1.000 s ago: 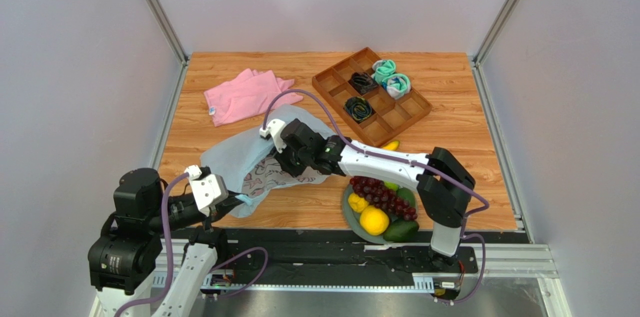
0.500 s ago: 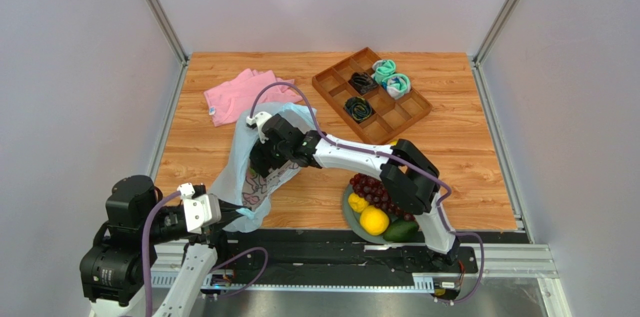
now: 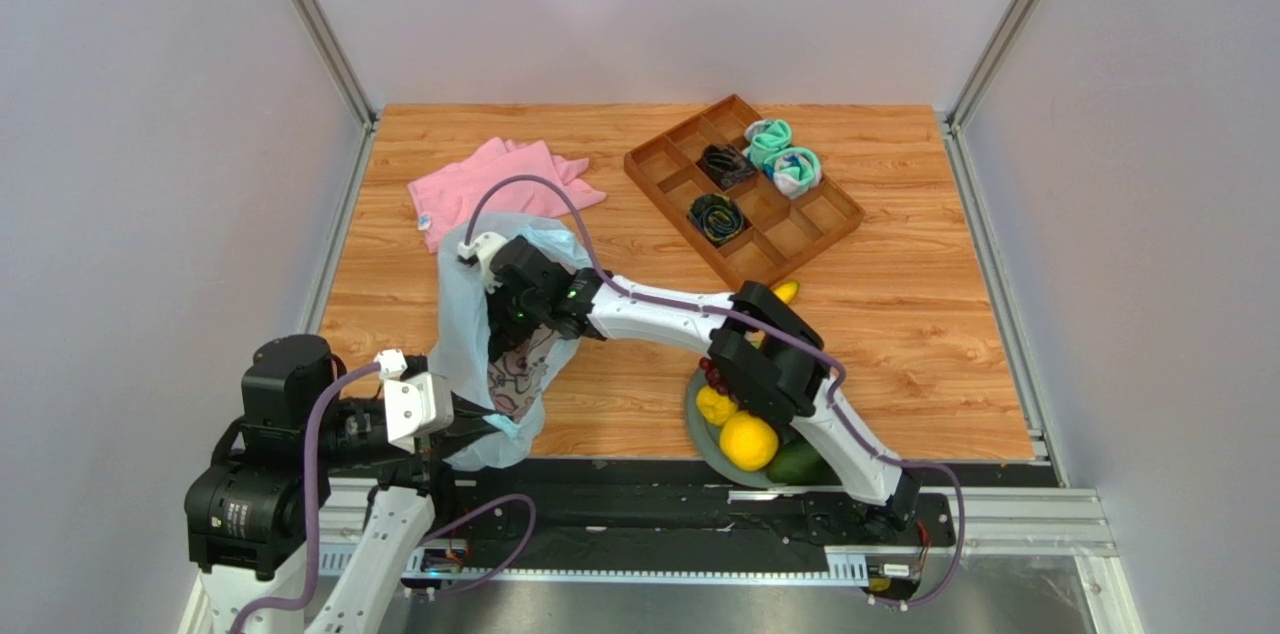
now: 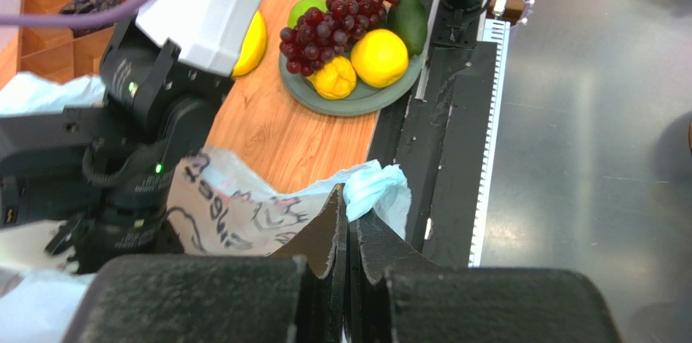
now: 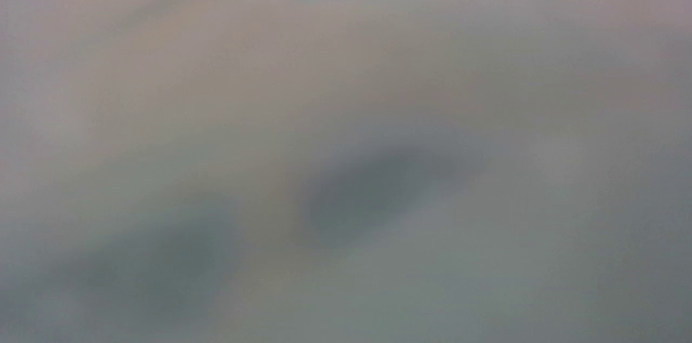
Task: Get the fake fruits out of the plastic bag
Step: Take out the fake fruit from the plastic bag.
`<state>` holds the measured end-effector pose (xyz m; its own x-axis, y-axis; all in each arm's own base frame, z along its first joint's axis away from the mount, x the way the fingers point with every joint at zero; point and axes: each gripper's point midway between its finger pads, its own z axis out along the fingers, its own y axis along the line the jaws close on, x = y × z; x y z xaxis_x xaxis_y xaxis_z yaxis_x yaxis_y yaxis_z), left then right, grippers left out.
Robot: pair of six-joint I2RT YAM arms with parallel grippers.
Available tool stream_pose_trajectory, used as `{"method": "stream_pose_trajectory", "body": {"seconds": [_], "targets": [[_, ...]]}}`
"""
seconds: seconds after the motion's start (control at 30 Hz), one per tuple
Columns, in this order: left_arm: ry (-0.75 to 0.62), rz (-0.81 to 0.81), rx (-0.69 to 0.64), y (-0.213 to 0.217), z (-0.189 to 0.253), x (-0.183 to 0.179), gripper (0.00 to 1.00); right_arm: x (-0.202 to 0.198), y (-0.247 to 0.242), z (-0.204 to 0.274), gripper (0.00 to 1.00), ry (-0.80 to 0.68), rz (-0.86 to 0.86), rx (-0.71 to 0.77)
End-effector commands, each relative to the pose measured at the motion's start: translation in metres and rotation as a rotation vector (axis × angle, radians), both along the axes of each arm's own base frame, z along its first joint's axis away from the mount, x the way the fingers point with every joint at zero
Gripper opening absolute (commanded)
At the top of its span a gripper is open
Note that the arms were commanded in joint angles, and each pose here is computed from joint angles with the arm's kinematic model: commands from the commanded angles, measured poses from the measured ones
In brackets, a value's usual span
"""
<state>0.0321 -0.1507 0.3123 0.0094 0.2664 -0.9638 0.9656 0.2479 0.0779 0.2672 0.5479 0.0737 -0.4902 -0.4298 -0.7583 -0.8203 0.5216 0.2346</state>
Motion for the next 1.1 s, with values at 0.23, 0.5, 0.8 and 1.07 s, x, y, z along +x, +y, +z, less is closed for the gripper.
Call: {"method": "stream_pose_trajectory", "body": {"seconds": [0.23,0.5,0.8,1.07], "targets": [[-0.025,-0.034,-0.017,-0.004,0.005,0.004,0.0,0.026,0.048,-0.02,0.78,-0.14,0.01,0.024],[-0.022,0.092,-0.004,0.004,0.005,0.024,0.0,0.024,0.056,0.048,0.36,-0.247,0.153,0.101],[-0.306,0.381,0.048,0.034,0.014,0.095,0.0,0.003,-0.053,0.136,0.31,-0.173,0.262,0.119],[-0.27,0.594,0.047,0.049,0.017,0.194,0.0,-0.068,-0.139,0.158,0.32,-0.158,0.522,0.05]]}}
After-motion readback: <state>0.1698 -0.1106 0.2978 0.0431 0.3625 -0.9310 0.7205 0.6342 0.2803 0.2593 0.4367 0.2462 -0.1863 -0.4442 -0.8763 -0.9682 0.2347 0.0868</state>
